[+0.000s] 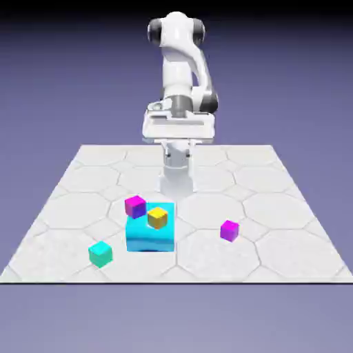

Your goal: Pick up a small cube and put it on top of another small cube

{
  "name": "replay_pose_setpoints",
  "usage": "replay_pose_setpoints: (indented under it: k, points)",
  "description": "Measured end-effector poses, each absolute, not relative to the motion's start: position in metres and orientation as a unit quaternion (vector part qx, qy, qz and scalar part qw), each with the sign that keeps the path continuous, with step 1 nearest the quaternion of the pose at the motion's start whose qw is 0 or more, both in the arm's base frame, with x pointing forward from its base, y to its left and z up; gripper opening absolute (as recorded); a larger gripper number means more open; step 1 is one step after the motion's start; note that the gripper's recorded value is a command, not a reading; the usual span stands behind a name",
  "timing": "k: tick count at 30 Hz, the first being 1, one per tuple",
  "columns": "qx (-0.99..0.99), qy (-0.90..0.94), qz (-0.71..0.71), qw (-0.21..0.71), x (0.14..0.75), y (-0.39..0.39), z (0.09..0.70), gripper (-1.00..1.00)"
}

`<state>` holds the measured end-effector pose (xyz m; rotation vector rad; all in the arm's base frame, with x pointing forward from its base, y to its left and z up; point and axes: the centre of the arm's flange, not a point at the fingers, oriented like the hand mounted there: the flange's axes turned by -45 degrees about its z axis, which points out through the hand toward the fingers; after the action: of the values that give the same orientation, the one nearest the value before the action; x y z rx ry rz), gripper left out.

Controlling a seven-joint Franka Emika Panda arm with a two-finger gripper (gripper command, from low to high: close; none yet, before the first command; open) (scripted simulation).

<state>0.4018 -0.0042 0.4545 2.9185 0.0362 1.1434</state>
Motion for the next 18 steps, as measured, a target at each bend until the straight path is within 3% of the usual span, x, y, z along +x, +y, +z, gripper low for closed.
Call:
replay_pose_setpoints:
  k: [18]
  points:
    - [0.98,-0.19,0.011,-0.056,0.529,-0.165,0.343,0.0]
